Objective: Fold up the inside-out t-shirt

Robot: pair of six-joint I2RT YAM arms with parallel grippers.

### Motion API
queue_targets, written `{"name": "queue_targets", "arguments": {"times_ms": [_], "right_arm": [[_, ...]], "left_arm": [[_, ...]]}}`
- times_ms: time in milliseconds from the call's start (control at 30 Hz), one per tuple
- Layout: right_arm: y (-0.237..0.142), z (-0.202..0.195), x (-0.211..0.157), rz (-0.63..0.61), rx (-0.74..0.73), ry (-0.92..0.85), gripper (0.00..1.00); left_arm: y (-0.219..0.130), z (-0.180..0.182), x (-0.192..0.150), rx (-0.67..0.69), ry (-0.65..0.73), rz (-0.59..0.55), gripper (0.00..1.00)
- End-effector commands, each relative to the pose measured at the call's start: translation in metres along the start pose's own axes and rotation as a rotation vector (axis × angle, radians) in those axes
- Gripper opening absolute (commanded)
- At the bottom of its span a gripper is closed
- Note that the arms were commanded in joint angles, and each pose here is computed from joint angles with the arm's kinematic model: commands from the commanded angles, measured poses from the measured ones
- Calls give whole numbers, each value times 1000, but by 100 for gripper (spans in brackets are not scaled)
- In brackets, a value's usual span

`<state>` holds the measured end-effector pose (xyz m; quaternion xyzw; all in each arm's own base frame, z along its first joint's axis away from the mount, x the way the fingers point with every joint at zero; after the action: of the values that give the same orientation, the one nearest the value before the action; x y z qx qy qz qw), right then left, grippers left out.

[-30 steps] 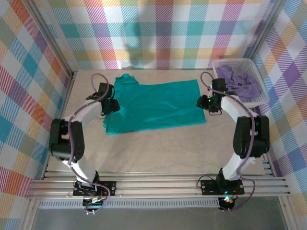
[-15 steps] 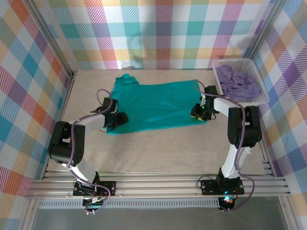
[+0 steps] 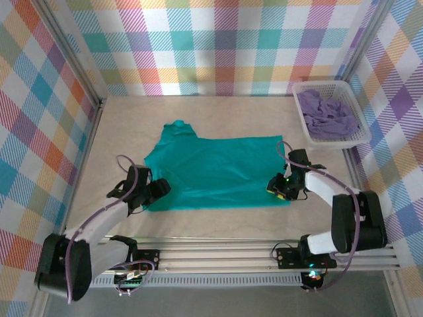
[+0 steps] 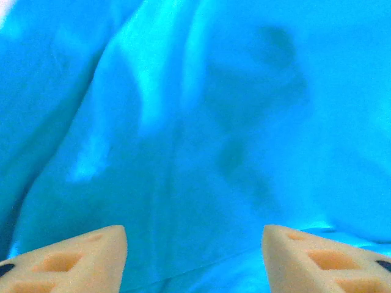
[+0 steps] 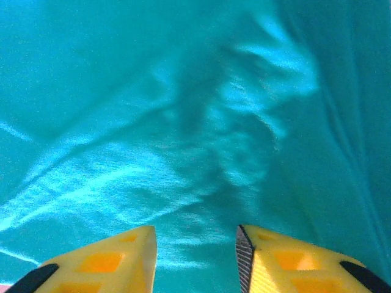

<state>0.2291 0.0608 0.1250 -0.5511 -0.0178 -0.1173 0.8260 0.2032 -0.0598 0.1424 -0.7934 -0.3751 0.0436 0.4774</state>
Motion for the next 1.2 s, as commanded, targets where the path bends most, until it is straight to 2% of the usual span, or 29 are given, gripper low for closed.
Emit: {"name": "queue_targets", "arguments": {"times_ms": [0,100,200,333,433,700,1167], "right_arm": [[-31,35,43,-232,17,-149,46],[-45,50,86,-378,-21,-214,50],[-50,56,122,-450,-30,-219,52],[-43,61,144,-464,-11,-224,53],[-34,62,148,-446,22,-222,53],[-28,59,144,-417,22,-241,53],[-14,53,135,-357,44,-235,53]], "left_arm": [[-21,-39,39,-68,38,-185,65],[-6,-64,88,-75,35,-245,67],[28,-81,136,-46,13,-238,67],[73,-97,187,-21,-8,-193,66],[107,-104,212,14,-3,-147,65],[174,-106,232,39,-11,-25,59],[214,-107,240,20,-13,44,43]]}}
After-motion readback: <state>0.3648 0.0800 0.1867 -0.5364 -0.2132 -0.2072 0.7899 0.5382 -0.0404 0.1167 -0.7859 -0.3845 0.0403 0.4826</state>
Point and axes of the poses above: each hand's point on the last joint's axis, 136 mm out from that joint toward the fingers, its own y axis out along the fingers, its own z axis along the line the jaws close on, x = y × z, the point moved 10 cm from there along -y, back along the fingers, and after that the axes turned 11 degrees about -y, right-handed, at the moved point
